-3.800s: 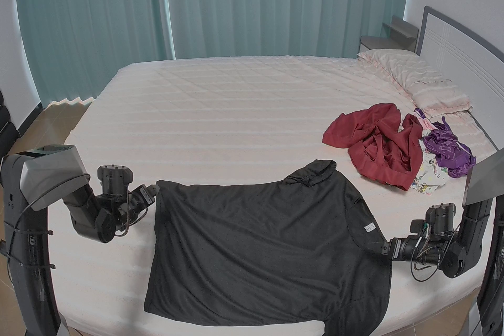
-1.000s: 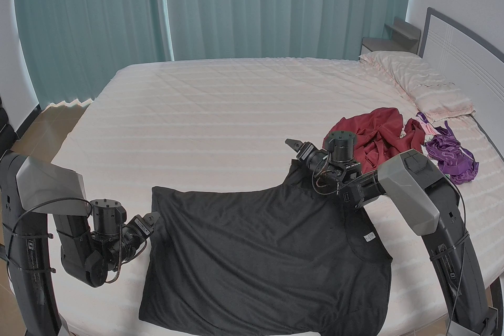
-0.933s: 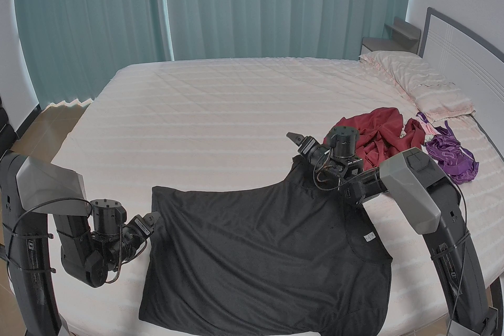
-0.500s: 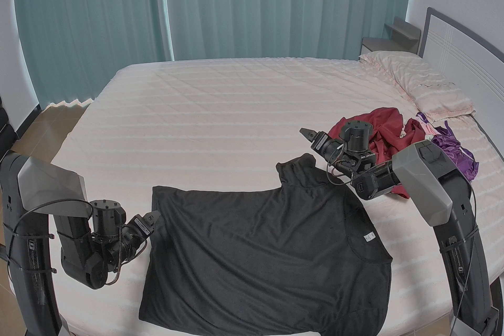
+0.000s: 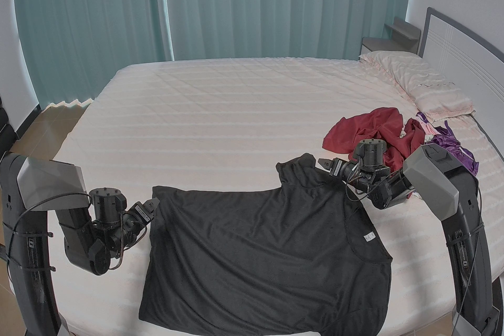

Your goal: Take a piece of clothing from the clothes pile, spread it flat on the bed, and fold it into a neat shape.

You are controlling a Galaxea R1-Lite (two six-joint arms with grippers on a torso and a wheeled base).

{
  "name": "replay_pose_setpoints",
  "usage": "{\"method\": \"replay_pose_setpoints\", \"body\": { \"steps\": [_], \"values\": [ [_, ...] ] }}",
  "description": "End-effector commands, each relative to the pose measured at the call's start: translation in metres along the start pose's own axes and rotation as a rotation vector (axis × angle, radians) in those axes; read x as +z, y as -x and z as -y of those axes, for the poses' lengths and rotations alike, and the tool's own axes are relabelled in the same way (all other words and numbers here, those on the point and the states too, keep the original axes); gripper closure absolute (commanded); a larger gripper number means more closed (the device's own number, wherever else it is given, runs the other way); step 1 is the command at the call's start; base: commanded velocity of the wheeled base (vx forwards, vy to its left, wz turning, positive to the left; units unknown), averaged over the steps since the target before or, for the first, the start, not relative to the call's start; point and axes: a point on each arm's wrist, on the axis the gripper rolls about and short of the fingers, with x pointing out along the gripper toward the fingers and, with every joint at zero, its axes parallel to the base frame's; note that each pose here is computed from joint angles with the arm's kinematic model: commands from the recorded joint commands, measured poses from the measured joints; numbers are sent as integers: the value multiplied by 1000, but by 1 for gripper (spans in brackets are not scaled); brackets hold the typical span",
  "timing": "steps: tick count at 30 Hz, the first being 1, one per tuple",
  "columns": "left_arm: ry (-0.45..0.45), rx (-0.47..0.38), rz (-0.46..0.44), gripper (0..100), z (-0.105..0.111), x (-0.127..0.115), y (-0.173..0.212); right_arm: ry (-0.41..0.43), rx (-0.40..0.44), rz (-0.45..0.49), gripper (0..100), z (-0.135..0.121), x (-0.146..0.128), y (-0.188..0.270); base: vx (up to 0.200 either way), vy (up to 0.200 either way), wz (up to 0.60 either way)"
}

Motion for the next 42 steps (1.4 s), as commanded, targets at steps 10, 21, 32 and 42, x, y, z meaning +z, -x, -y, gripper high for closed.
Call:
{"method": "replay_pose_setpoints", "body": {
  "steps": [10, 21, 32, 42],
  "values": [
    [-145, 106, -31, 0, 9, 44, -105, 36, -47, -65, 0, 21, -16, 6, 0, 0, 0],
    [-144, 80, -119, 0, 10, 41, -140, 24, -38, -88, 0, 32, -26, 0, 0, 0, 0],
    [-143, 76, -140, 100, 15, 39, -150, 28, 1, -92, 100, 27, -33, -11, 0, 0, 0],
    [-141, 102, -136, 100, 13, 38, -156, 20, -25, -63, 100, 34, -30, -13, 0, 0, 0]
  ]
}}
